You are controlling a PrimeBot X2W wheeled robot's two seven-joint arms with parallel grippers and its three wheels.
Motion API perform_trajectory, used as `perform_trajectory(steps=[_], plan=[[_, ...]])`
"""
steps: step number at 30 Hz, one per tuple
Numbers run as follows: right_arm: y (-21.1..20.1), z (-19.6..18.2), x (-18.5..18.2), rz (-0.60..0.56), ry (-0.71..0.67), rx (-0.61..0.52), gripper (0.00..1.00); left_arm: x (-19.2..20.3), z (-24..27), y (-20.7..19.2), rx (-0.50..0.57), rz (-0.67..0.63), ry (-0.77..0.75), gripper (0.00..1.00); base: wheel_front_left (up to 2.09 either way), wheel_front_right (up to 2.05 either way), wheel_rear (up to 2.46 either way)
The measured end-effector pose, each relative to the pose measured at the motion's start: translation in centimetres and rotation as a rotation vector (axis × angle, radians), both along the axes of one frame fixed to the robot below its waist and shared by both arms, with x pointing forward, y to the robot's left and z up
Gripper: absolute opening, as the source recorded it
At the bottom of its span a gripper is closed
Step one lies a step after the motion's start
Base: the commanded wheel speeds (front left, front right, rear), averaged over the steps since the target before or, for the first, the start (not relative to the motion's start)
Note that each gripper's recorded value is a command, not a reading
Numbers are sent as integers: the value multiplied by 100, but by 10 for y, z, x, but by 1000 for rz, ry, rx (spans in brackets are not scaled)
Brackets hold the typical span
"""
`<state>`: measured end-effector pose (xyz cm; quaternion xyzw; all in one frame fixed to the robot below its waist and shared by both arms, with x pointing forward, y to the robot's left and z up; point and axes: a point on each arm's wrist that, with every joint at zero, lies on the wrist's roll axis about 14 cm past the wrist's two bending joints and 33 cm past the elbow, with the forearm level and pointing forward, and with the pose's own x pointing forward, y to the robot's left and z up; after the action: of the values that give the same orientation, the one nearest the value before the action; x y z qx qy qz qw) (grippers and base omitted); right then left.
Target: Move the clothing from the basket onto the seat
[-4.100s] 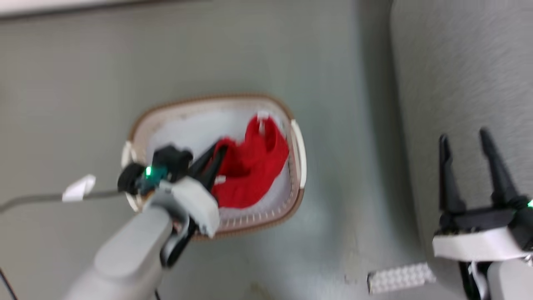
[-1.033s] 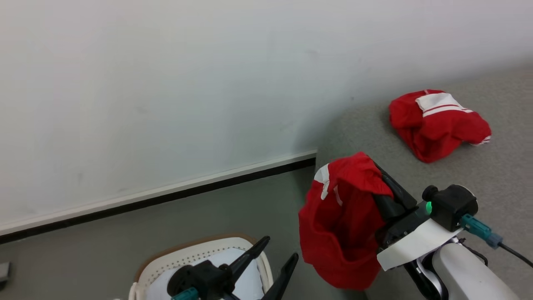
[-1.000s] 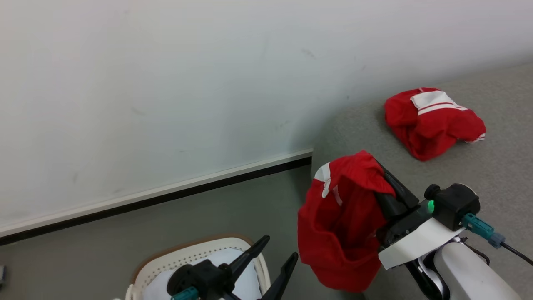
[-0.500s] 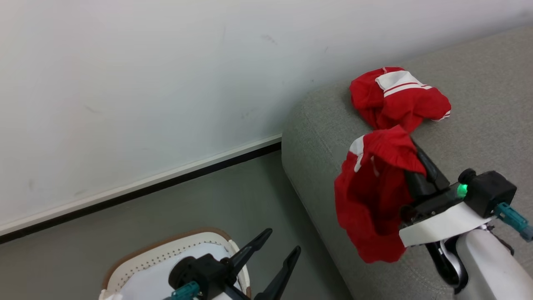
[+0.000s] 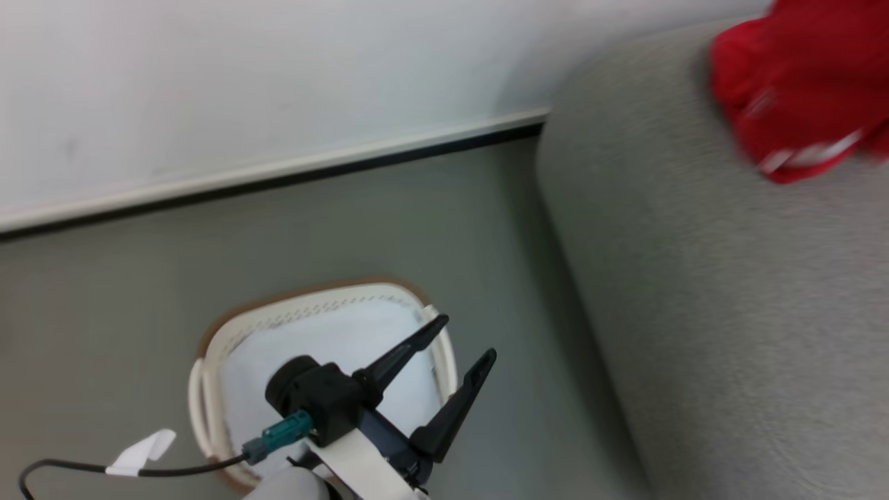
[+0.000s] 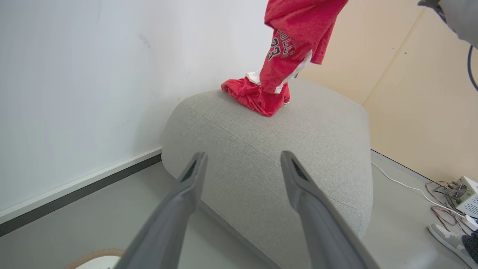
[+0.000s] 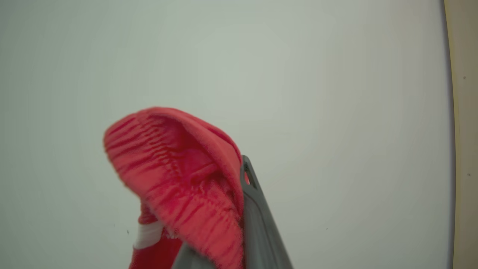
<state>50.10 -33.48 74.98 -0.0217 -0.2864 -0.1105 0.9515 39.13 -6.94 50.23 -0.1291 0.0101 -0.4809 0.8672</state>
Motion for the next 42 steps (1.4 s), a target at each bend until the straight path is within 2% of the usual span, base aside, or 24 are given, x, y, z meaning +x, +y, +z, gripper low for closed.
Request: perform_trajectory(steps=[5, 8, 10, 13, 16, 20, 21, 22, 24, 25, 26, 28, 32, 39, 42], plan=[[-66, 48, 20, -204, -107, 56, 0, 23, -26, 32, 23, 94, 53, 100, 0, 0, 0], [-96, 38, 33, -329, -49, 32, 0, 34, -42, 50, 30, 147, 90, 100, 0, 0, 0], [-105, 4, 52, -373, 49, 31, 0, 41, -55, 60, 38, 178, 119, 100, 0, 0, 0], [-120, -62, 67, -427, 174, 88, 0, 46, -73, 70, 49, 199, 158, 100, 0, 0, 0], [-131, -142, 67, -485, 314, 154, 0, 51, -87, 78, 56, 219, 188, 100, 0, 0, 0], [-114, -224, 65, -494, 455, 212, 0, 57, -97, 91, 69, 256, 205, 100, 0, 0, 0], [-110, -236, 63, -490, 480, 214, 5, 57, -98, 92, 72, 259, 203, 100, 0, 0, 0], [-109, -243, 60, -489, 497, 208, 20, 58, -96, 93, 72, 261, 198, 100, 0, 0, 0], [-107, -247, 55, -485, 520, 177, 62, 60, -91, 93, 67, 265, 183, 100, 0, 0, 0], [-105, -252, 52, -476, 546, 172, 90, 60, -87, 92, 64, 265, 174, 100, 0, 0, 0], [-100, -259, 50, -462, 582, 156, 100, 61, -83, 92, 58, 265, 165, 100, 0, 0, 0], [-87, -266, 47, -425, 634, 102, 100, 60, -76, 90, 51, 268, 151, 100, 0, 0, 0], [-69, -260, 35, -370, 645, 57, 100, 54, -59, 87, 31, 280, 129, 100, 0, 0, 0], [-45, -262, -14, -303, 665, 37, 100, 36, -32, 84, 2, 308, 100, 100, 0, 0, 0], [-37, -249, -31, -276, 629, 35, 100, 26, -24, 87, -2, 329, 95, 100, 0, 0, 0]])
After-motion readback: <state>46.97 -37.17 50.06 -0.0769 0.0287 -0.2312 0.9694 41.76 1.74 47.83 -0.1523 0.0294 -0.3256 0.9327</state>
